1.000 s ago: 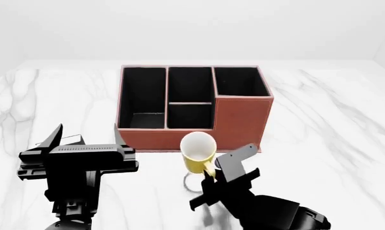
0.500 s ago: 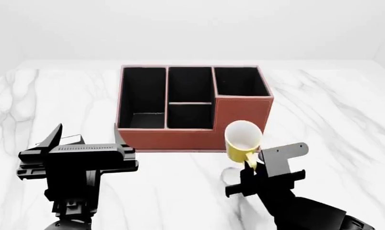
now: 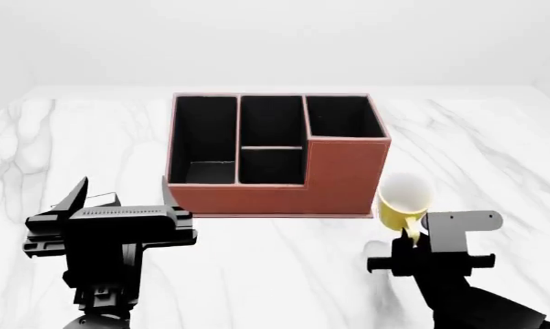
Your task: Pick up the yellow and white mug and place it to the right of the caddy.
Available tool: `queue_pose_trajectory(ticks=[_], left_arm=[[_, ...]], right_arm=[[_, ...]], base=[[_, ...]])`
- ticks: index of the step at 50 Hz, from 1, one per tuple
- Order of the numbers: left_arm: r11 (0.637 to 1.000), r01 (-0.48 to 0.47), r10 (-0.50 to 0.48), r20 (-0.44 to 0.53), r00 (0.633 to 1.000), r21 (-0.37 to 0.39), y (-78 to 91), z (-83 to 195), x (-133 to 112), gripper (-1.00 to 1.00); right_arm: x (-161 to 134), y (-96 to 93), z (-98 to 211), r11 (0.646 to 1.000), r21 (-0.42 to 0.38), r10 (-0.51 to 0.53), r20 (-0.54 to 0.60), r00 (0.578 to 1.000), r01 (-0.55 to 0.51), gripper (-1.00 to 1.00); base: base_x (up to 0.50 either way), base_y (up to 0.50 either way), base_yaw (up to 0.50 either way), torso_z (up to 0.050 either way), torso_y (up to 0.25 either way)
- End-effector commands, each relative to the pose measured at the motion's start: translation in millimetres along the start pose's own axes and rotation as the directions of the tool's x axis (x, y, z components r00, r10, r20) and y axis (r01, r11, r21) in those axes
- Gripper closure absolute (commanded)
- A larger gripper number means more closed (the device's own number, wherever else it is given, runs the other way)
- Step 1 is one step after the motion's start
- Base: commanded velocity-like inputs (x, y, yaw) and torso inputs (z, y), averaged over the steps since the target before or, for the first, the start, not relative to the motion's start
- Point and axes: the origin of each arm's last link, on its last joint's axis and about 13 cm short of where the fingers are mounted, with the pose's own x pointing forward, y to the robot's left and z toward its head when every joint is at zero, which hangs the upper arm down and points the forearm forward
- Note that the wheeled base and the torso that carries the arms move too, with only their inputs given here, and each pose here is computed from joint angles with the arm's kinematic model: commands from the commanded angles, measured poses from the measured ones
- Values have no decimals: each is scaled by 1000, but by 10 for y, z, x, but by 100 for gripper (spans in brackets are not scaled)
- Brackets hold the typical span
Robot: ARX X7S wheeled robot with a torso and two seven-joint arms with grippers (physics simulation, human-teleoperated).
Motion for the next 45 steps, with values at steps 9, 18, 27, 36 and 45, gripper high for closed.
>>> queue_pose_trajectory(ticks=[9,18,27,36,45], left_arm=[[1000,4,-4,5,1000,-11,-2,-15,9,-100],[1000,4,-4,2,1000,-10,-5,-27,16,-100],[1000,3,-3,1,1000,-9,-5,-27,18,-100],[1000,3,-3,1,1000,-8,-4,-23,21,-100],[1000,4,-4,-1,1000,-6,-7,-24,25,-100]], right_arm=[[248,-187,106,990,27,-142,51,989,141,100],[418,-248,162,983,31,-182,44,982,181,100],[610,-275,204,981,42,-193,30,981,192,100],[814,-278,254,981,41,-192,26,981,191,100],[1016,-278,268,983,37,-181,13,983,180,100]], base=[[0,0,0,0,0],[0,0,0,0,1],[0,0,0,0,0],[0,0,0,0,1],[0,0,0,0,0]])
